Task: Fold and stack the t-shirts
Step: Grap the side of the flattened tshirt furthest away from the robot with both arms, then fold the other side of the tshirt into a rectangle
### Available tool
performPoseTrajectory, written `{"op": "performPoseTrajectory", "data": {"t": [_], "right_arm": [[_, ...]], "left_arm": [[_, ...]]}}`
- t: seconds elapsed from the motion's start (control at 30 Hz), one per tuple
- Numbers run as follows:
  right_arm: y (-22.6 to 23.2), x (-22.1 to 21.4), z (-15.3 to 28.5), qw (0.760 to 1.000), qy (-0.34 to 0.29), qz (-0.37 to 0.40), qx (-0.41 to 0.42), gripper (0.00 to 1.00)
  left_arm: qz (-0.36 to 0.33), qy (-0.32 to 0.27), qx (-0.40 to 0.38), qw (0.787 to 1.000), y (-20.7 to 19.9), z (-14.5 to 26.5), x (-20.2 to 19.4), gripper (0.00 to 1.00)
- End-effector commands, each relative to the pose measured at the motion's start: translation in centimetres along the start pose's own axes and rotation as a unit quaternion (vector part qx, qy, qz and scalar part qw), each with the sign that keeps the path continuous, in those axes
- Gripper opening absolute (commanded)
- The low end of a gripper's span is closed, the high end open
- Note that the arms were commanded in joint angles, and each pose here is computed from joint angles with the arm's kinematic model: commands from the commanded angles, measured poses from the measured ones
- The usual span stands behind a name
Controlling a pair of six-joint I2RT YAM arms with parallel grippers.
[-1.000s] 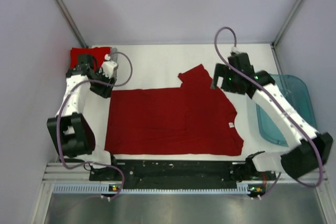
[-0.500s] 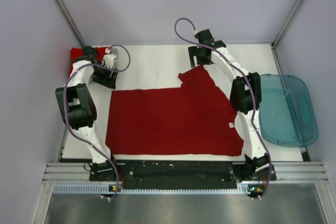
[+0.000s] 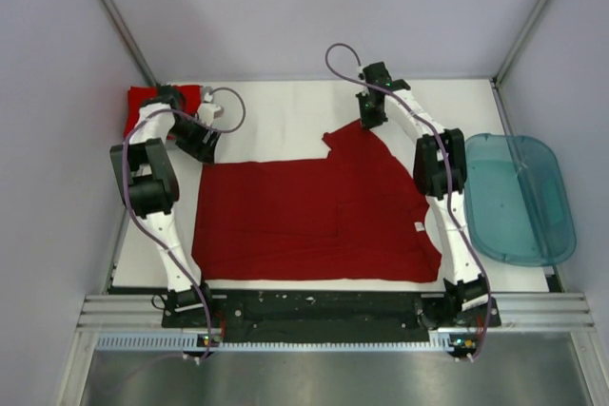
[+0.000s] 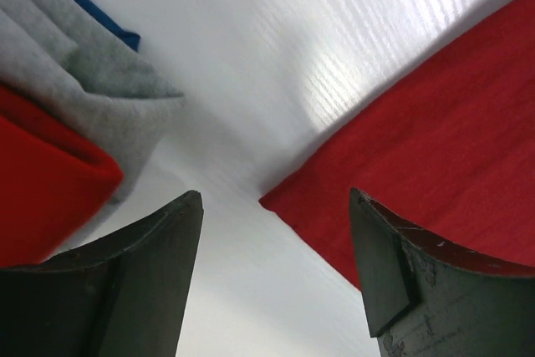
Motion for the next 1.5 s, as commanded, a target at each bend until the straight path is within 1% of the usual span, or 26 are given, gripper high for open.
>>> {"op": "performPoseTrajectory", "data": {"t": [0.0, 0.13, 0.27, 0.37, 0.47, 0.53, 0.63, 0.8, 0.83, 0.87, 0.9, 0.97, 1.03, 1.07, 1.23, 1.33, 1.47], "right_arm": [[1.4, -1.9, -1.1, 0.999, 0.036, 0.002, 0.037, 0.00], [1.2, -0.5, 1.4, 0.999, 0.012, 0.008, 0.034, 0.00], [1.4, 0.6, 4.0, 0.999, -0.008, 0.019, 0.041, 0.00], [1.5, 0.7, 5.0, 0.998, -0.012, 0.023, 0.048, 0.00], [1.8, 0.9, 6.0, 0.998, -0.017, 0.024, 0.058, 0.00], [1.9, 0.9, 6.6, 0.997, -0.019, 0.026, 0.064, 0.00], [2.1, 1.0, 8.0, 0.997, -0.024, 0.029, 0.074, 0.00], [2.2, 0.8, 10.6, 0.995, -0.035, 0.034, 0.082, 0.00], [2.2, 0.7, 11.3, 0.995, -0.036, 0.035, 0.086, 0.00], [2.2, 0.5, 12.0, 0.995, -0.038, 0.036, 0.088, 0.00], [2.3, 0.0, 12.5, 0.994, -0.034, 0.038, 0.094, 0.00], [2.2, -0.9, 13.9, 0.994, -0.035, 0.039, 0.096, 0.00], [2.0, -1.9, 16.2, 0.994, -0.043, 0.037, 0.098, 0.00], [1.8, -2.9, 16.9, 0.994, -0.040, 0.037, 0.097, 0.00], [0.6, -8.7, 20.0, 0.995, -0.028, 0.022, 0.097, 0.00], [0.1, -11.6, 21.9, 0.995, -0.031, 0.006, 0.096, 0.00], [-0.6, -15.4, 23.2, 0.995, -0.023, -0.010, 0.095, 0.00]], "left_arm": [[-0.062, -0.022, -0.037, 0.997, 0.0, 0.9, 1.7, 0.75], [-0.093, 0.005, -0.070, 0.993, -0.6, 0.4, 0.9, 0.75], [-0.136, 0.029, -0.108, 0.984, -2.3, -0.1, 0.1, 0.71], [-0.147, 0.047, -0.108, 0.982, -2.4, -1.0, -0.3, 0.63], [-0.145, 0.065, -0.094, 0.983, -2.1, -1.8, -0.3, 0.61], [-0.143, 0.066, -0.085, 0.984, -1.8, -2.0, -0.2, 0.56], [-0.142, 0.072, -0.085, 0.984, -1.8, -2.1, -0.5, 0.47], [-0.151, 0.088, -0.090, 0.980, -2.3, -1.6, -1.5, 0.36], [-0.152, 0.092, -0.094, 0.980, -2.5, -1.6, -1.7, 0.30], [-0.153, 0.094, -0.095, 0.979, -2.7, -1.5, -1.8, 0.16], [-0.148, 0.094, -0.095, 0.980, -2.8, -1.2, -1.8, 0.00], [-0.141, 0.084, -0.092, 0.982, -3.3, -0.4, -1.3, 0.00], [-0.138, 0.061, -0.072, 0.986, -3.6, 0.9, -0.7, 0.00], [-0.144, 0.044, -0.051, 0.987, -3.7, 2.1, 0.0, 0.00], [-0.172, -0.005, 0.001, 0.985, -6.4, 5.7, -0.4, 0.00], [-0.186, -0.012, 0.024, 0.982, -8.0, 7.5, -1.5, 0.00], [-0.205, -0.008, 0.033, 0.978, -10.0, 8.3, -3.6, 0.00]]}}
Point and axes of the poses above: each gripper's point midway between its finger pads, its own z axis back along the fingers, its own y axis along the line the jaws close on, x = y × z, the point moved 4 cm from there along z, back along the fingers, and after that the axes turned 3 degrees about -z, right-handed, at the moved point
